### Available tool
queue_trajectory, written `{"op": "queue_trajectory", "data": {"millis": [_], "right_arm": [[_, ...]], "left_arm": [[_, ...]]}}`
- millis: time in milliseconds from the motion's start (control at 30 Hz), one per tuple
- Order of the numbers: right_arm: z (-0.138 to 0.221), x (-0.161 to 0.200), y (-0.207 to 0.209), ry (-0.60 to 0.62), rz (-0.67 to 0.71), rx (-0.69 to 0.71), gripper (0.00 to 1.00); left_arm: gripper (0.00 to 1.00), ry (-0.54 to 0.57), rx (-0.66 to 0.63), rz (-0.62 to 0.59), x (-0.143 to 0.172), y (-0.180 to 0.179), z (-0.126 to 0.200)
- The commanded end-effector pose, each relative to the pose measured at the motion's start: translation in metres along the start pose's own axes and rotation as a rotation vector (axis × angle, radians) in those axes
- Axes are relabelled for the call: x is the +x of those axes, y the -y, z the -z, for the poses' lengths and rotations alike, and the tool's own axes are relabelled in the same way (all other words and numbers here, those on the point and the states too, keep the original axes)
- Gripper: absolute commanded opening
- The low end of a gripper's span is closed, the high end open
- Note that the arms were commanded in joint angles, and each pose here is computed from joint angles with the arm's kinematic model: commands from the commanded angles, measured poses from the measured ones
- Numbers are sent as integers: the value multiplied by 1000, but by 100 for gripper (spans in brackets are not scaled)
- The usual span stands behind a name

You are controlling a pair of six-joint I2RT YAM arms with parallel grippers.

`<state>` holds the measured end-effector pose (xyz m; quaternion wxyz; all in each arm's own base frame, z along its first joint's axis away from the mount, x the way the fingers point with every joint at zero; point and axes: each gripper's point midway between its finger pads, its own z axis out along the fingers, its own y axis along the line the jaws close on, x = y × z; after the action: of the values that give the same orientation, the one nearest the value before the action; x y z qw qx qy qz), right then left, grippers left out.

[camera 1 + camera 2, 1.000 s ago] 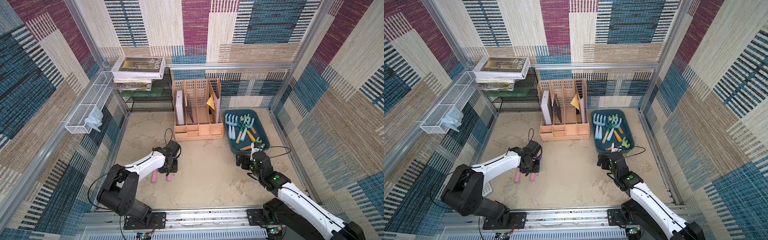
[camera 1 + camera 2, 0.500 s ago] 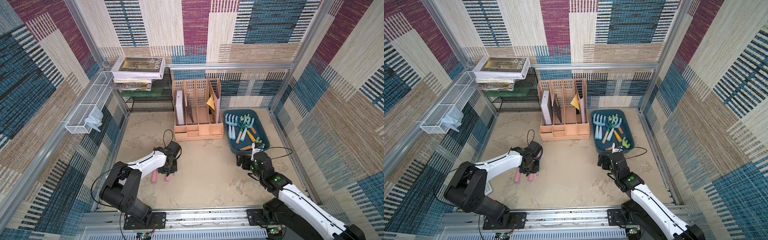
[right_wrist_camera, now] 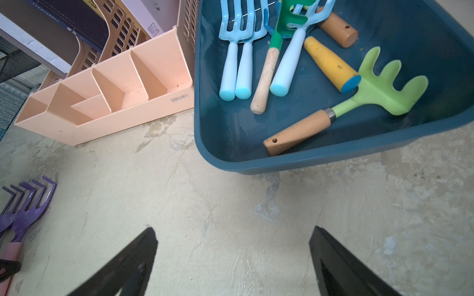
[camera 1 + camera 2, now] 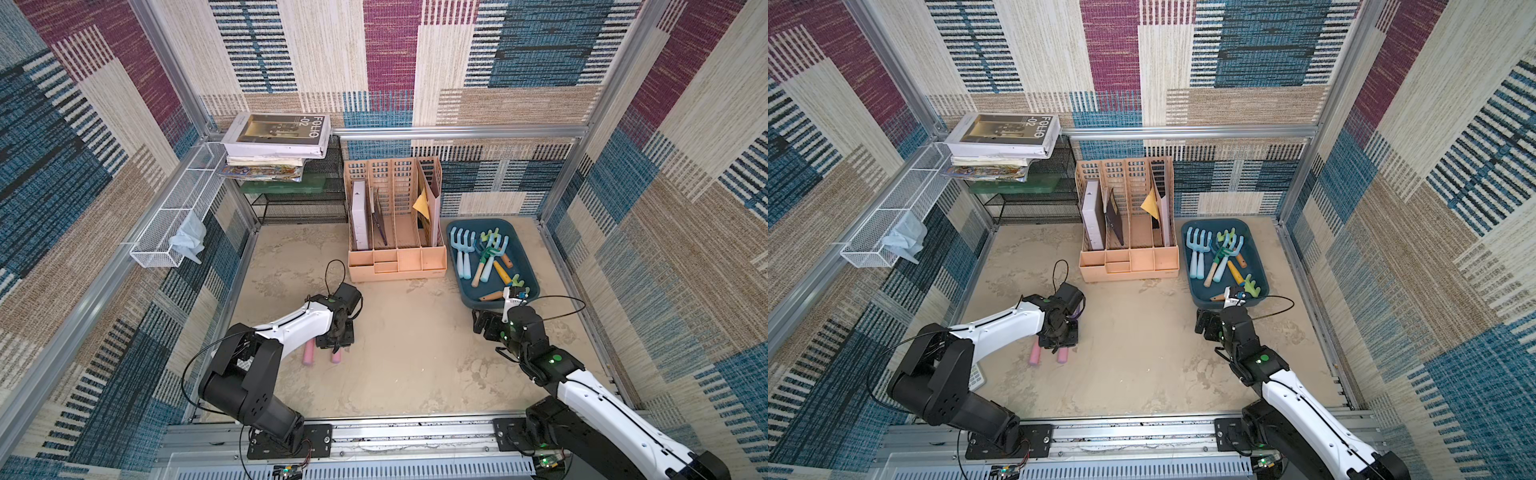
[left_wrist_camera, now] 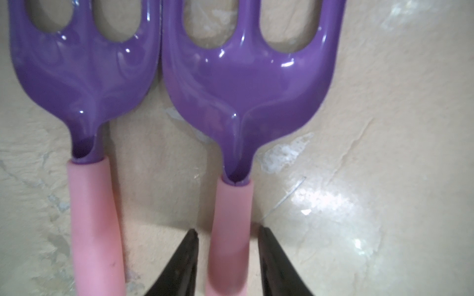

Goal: Take the hand rake out of the storage box
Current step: Move the rake to the center of the board, then pick up the rake from the storage box.

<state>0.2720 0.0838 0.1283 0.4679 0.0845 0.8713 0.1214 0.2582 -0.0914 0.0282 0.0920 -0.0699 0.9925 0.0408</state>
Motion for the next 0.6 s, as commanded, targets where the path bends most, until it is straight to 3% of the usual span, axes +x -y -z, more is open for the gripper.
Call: {"op": "queue_trajectory", "data": {"millis": [0, 233, 333, 367, 467, 567], "right_arm": [[-1, -4, -2, 14, 4, -9, 96], [-11, -13, -7, -8, 40, -12, 96], [-20, -31, 5, -22, 53, 77, 98], [-26, -37, 6, -31, 48, 77, 95], [-50, -48, 5, -84, 43, 57, 81], [-84, -54, 22, -174, 52, 148, 64]], "left_arm": [[50, 24, 0, -12, -7, -1, 15], [65, 189, 81, -66, -35, 3, 77], [92, 301, 191, -111, -39, 12, 100], [100, 346, 241, -119, -39, 17, 106], [99, 451, 343, -136, -35, 22, 115], [99, 524, 365, -130, -30, 16, 121]]}}
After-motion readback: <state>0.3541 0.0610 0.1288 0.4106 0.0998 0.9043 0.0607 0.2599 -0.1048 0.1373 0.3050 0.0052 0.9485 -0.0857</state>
